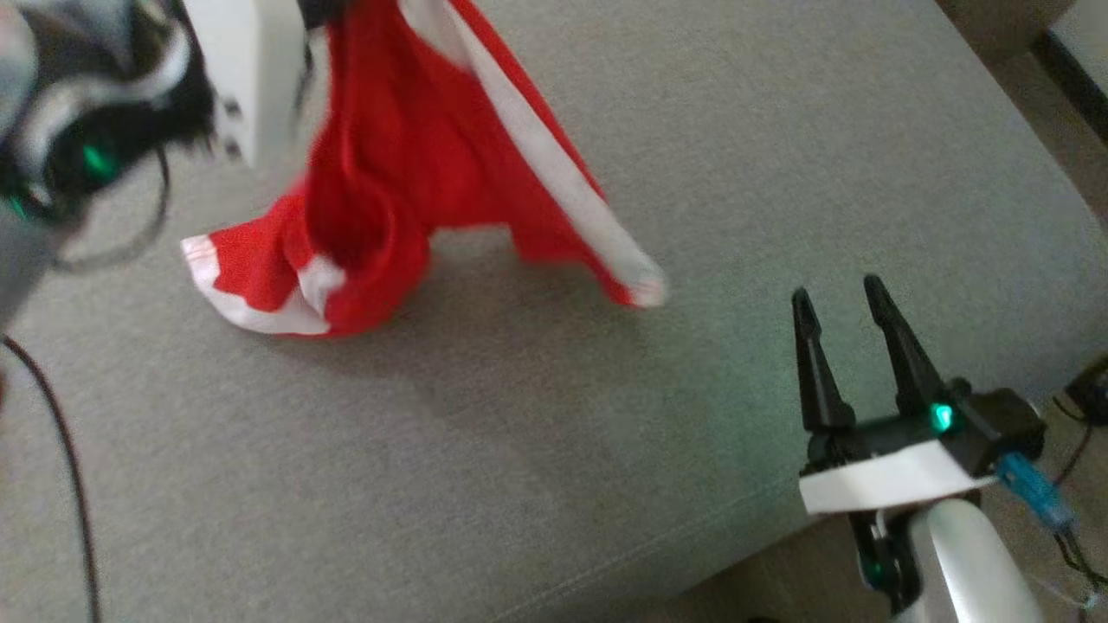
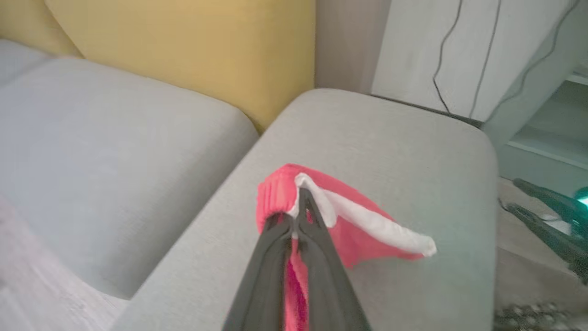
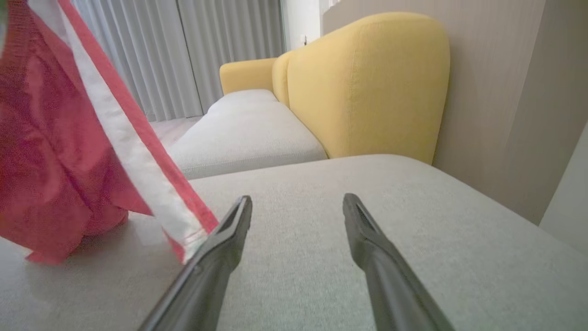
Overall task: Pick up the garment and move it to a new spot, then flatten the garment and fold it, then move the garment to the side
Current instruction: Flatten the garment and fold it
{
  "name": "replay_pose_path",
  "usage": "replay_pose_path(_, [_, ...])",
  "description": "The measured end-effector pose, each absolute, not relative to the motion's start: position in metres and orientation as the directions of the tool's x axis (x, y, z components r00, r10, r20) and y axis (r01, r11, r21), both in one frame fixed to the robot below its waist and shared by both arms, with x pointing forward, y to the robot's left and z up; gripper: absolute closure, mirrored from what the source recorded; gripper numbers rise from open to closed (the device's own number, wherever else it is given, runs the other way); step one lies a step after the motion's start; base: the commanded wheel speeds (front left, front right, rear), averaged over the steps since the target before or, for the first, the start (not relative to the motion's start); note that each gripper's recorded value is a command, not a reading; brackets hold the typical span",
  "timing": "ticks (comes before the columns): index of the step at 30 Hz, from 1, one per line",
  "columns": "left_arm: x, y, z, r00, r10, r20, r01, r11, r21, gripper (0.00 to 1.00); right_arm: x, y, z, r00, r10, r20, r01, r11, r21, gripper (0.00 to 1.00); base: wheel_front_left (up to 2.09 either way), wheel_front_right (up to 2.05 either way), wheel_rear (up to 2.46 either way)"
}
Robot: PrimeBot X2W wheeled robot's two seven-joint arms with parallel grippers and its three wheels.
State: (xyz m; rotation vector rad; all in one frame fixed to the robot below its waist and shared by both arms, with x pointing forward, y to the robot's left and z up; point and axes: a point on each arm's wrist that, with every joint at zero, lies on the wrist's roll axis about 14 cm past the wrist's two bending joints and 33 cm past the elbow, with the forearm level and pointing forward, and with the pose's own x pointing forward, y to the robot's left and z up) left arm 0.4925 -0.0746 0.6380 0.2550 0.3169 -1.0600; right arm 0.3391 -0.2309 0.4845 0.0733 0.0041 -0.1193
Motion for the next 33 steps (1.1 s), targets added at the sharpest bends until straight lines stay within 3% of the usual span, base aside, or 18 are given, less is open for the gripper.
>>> replay_pose_path(4, [0.535, -0.084, 0.676, 0.579, -0.788, -0.208, 0.813, 0.539, 0.222, 1.00, 0.346, -0.232, 0.500, 0.993, -0.116, 0.037, 0.114, 0.991, 0.064, 0.00, 0.00, 0.00, 0.00])
replay_pose_path(7, [0.554, -0.097, 0.702, 0.601, -0.797, -0.061, 0.772, 0.560, 0.301, 1.00, 0.346, -0.236, 0.503, 0.991, -0.127, 0.045, 0.124, 0.990, 0.061, 0.00, 0.00, 0.00, 0.00])
replay_pose_path(16, [0.562, -0.131, 0.725, 0.510, -0.835, 0.208, 0.788, 0.550, 0.276, 1.00, 0.340, -0.244, 0.503, 0.987, -0.156, 0.039, 0.153, 0.986, 0.058, 0.00, 0.00, 0.00, 0.00])
replay_pose_path(21, [0.537, -0.147, 0.735, 0.425, -0.859, 0.284, 0.861, 0.481, 0.167, 1.00, 0.341, -0.246, 0.505, 0.986, -0.162, 0.045, 0.159, 0.985, 0.060, 0.00, 0.00, 0.00, 0.00])
replay_pose_path(24, [0.509, -0.156, 0.706, 0.373, -0.898, 0.233, 0.913, 0.400, 0.082, 1.00, 0.343, -0.244, 0.507, 0.987, -0.153, 0.054, 0.149, 0.987, 0.063, 0.00, 0.00, 0.00, 0.00])
replay_pose_path(28, [0.461, -0.145, 0.616, 0.305, -0.952, 0.025, 0.952, 0.305, -0.029, 1.00, 0.342, -0.243, 0.507, 0.987, -0.149, 0.058, 0.145, 0.988, 0.057, 0.00, 0.00, 0.00, 0.00])
replay_pose_path(33, [0.425, -0.074, 0.540, 0.409, -0.895, -0.180, 0.888, 0.435, -0.147, 1.00, 0.334, -0.237, 0.495, 0.990, -0.135, 0.027, 0.134, 0.989, 0.064, 0.00, 0.00, 0.00, 0.00])
